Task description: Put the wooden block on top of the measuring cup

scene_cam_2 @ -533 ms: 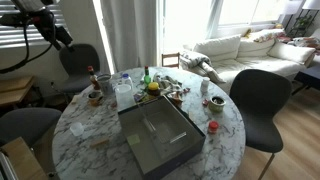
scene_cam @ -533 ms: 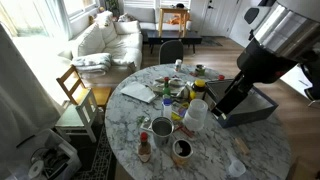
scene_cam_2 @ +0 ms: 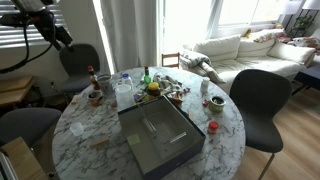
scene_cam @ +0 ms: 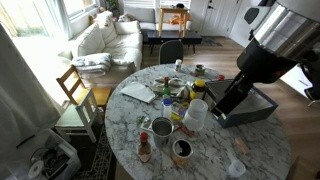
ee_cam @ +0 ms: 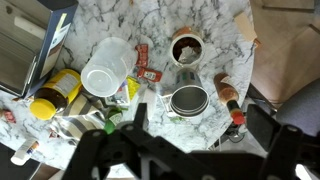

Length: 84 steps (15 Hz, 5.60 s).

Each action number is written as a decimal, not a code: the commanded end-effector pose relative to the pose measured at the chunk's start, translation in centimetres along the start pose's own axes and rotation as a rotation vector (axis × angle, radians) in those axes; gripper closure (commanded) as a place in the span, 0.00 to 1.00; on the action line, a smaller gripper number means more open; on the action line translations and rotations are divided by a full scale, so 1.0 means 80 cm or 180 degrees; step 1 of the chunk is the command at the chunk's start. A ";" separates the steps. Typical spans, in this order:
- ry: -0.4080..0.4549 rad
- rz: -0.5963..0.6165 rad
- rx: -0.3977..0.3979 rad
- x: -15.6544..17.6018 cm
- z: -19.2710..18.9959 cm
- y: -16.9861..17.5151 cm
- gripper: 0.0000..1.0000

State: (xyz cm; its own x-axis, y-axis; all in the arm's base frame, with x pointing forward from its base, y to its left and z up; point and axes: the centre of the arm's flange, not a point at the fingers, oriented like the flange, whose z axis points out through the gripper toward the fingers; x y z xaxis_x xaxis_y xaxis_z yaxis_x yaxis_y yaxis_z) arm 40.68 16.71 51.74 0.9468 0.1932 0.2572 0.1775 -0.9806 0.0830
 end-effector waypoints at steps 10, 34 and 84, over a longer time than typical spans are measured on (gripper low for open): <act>-0.0240 -0.1207 0.0543 -0.007 0.082 -0.084 0.00; -0.0298 -0.2279 0.1333 -0.048 0.313 -0.165 0.00; -0.1204 -0.2227 0.1136 -0.089 0.258 -0.134 0.93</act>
State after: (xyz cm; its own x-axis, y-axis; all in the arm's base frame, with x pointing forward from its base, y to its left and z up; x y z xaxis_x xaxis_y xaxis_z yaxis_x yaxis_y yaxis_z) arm 41.58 28.06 24.65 0.5720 0.8202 0.0133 0.8007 -0.5547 -0.2262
